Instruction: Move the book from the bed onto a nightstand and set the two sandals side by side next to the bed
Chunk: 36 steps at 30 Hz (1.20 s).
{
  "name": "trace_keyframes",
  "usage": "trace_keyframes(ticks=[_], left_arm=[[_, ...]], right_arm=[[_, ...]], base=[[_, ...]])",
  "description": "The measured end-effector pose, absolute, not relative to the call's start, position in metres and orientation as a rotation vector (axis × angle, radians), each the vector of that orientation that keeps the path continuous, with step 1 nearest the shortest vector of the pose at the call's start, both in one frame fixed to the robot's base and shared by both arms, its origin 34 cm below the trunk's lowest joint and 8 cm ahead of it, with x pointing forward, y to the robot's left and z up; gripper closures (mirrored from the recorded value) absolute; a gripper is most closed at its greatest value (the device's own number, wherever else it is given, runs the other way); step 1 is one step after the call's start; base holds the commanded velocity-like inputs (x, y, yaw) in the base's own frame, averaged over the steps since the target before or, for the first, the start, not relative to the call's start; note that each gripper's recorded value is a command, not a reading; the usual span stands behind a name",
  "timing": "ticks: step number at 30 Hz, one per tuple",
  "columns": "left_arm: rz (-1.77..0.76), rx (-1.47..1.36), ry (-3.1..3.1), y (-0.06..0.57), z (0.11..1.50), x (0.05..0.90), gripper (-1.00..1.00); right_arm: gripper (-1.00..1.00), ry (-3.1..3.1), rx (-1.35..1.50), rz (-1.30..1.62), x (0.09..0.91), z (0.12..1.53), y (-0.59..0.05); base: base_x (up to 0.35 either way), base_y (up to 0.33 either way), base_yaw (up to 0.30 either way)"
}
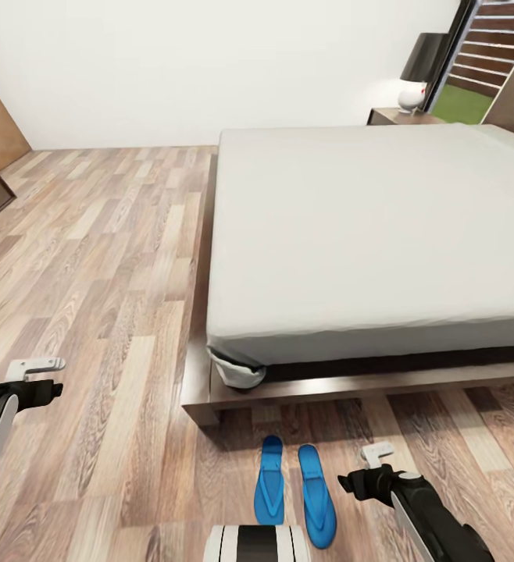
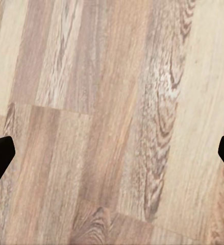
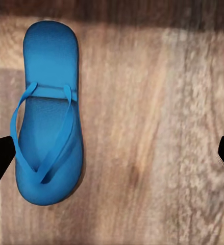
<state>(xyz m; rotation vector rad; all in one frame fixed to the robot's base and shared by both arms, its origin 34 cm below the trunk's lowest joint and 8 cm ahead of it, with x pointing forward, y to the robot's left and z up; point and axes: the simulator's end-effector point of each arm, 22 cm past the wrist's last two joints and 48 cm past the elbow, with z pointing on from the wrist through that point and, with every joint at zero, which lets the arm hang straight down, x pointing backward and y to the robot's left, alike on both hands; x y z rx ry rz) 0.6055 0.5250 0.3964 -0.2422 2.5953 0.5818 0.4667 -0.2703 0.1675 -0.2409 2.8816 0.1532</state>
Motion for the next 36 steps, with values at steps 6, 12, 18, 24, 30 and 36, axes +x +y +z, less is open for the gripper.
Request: trace_keyframes(ticks=[6, 12, 18, 24, 30, 36], left_arm=[[0.576, -0.247, 2.573, 0.525, 0.41, 0.608, -1.0], [0.571, -0.254, 2.552, 0.525, 0.422, 0.609, -1.0], [0.565, -0.261, 2.541, 0.526, 0.431, 0.609, -1.0], [0.56, -0.266, 2.521, 0.526, 0.443, 0.61, -1.0], [0.554, -0.271, 2.498, 0.526, 0.456, 0.611, -1.0], [0.548, -0.276, 2.475, 0.526, 0.47, 0.612, -1.0]], right_arm=[[-1.0, 2.863, -0.242, 0.141, 0.473, 0.177, -0.275], [-1.0, 2.858, -0.241, 0.123, 0.477, 0.186, -0.282], [-1.0, 2.862, -0.239, 0.103, 0.479, 0.195, -0.291], [-1.0, 2.848, -0.241, 0.086, 0.484, 0.205, -0.297], [-1.0, 2.831, -0.242, 0.077, 0.488, 0.215, -0.3], [-1.0, 2.824, -0.24, 0.069, 0.488, 0.221, -0.302]], base=[[0.0, 0.0, 0.0], [0.0, 0.0, 0.0], [0.0, 0.0, 0.0], [0.0, 0.0, 0.0], [0.0, 0.0, 0.0], [0.0, 0.0, 0.0]])
